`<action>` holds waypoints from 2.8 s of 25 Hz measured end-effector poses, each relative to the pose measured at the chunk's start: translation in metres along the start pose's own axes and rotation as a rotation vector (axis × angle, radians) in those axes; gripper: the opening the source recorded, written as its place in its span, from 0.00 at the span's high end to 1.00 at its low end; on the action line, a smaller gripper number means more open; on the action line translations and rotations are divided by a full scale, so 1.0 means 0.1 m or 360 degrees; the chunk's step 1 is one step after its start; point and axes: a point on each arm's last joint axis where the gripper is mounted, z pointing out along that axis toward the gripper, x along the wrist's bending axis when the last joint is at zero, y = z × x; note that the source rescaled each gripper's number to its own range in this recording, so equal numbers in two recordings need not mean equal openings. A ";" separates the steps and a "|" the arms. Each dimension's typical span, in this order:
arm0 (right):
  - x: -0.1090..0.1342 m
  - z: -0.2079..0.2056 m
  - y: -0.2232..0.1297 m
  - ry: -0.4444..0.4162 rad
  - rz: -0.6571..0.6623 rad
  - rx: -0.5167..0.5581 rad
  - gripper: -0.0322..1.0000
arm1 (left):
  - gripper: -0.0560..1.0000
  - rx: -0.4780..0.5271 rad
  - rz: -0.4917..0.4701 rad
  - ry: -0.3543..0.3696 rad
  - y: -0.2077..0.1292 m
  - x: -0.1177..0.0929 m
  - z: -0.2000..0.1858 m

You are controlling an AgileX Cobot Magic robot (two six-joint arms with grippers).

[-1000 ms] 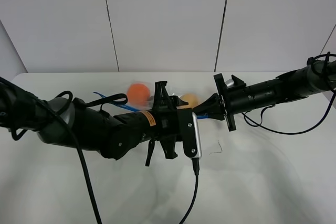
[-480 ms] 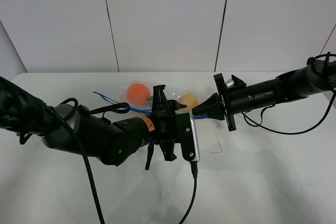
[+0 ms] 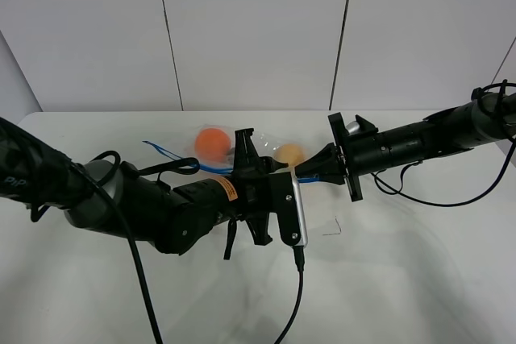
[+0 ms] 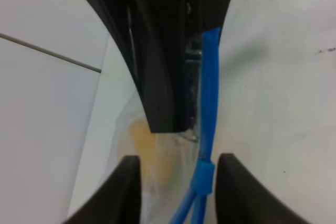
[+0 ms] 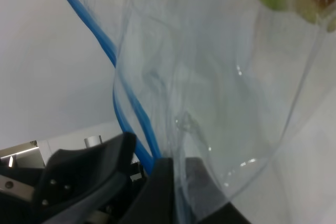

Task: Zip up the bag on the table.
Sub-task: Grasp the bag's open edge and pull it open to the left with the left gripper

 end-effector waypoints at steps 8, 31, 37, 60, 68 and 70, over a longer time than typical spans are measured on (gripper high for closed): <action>0.00 0.00 0.00 0.0007 0.0004 -0.0006 0.97 | 0.73 0.0000 0.0000 0.0000 0.00 0.00 0.00; 0.01 0.00 0.00 0.0013 0.0007 -0.0008 0.97 | 0.95 -0.0006 0.0004 0.0015 -0.01 -0.02 -0.02; 0.02 0.01 0.00 0.0023 0.0009 -0.0008 0.97 | 0.95 0.0014 0.0008 0.0051 -0.12 -0.02 -0.07; 0.02 0.02 0.02 0.0030 0.0020 -0.0039 0.97 | 0.95 0.0450 -0.0068 0.0327 -1.26 0.35 -0.50; 0.03 0.02 0.02 0.0038 0.0022 -0.0043 0.97 | 0.95 0.0568 -0.0094 0.0403 -1.54 0.49 -0.61; 0.03 0.02 0.02 0.0038 0.0022 -0.0043 0.97 | 0.95 0.0599 -0.0103 0.0420 -1.61 0.52 -0.64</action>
